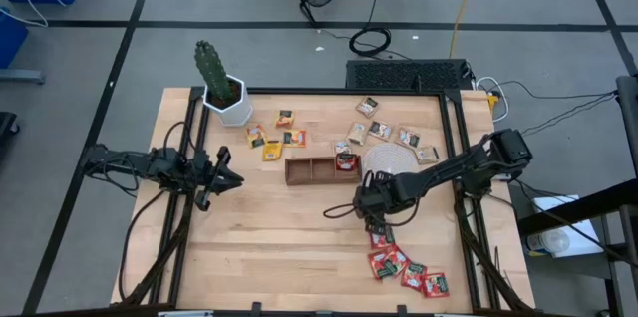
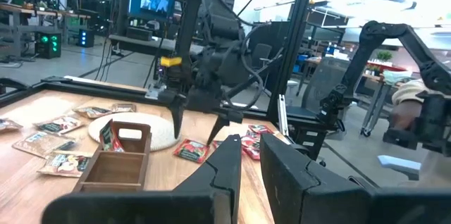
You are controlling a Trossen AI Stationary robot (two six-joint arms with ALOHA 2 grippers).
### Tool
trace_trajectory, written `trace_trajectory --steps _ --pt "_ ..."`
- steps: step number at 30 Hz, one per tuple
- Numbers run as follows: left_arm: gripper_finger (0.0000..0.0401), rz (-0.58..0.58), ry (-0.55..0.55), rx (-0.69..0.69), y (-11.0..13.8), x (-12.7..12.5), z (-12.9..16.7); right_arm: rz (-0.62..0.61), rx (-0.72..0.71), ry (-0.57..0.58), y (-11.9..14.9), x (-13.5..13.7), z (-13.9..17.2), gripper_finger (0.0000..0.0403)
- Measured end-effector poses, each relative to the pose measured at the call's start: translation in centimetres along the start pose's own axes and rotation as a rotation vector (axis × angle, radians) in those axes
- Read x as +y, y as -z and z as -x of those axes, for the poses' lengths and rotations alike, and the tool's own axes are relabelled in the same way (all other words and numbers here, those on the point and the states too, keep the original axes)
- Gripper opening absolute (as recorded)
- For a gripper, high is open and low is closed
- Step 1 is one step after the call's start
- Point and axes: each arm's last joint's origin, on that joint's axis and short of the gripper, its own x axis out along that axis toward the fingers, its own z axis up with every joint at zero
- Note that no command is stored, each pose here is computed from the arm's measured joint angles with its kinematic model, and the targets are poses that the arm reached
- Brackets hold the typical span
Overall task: Pick & Place Tea
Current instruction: Put the red tea bag into the right section of the wooden organizer
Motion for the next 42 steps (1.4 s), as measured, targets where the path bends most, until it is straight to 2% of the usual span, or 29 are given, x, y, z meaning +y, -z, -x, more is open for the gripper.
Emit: trace_trajectory --steps 10,21,25,32,42 --pt "0.0058 0.0 0.0 0.0 0.0 0.0 0.0 -0.026 -0.074 -0.063 1.2 -0.6 -2.3 0.0314" --pt "0.0058 0.0 0.0 0.0 0.0 0.0 0.0 -0.018 -0.047 -0.051 2.2 -0.9 -3.0 0.0303" --pt "0.0058 0.0 0.0 0.0 0.0 0.0 0.0 -0.018 -0.036 -0.063 2.3 -1.0 -3.0 0.0263" --pt "0.0058 0.0 0.0 0.0 0.0 0.0 0.0 -0.015 -0.029 -0.075 2.3 -0.9 -3.1 0.017" --pt "0.0058 0.0 0.0 0.0 0.0 0.0 0.0 -0.02 -0.057 -0.113 2.2 -1.0 -1.8 0.0053"
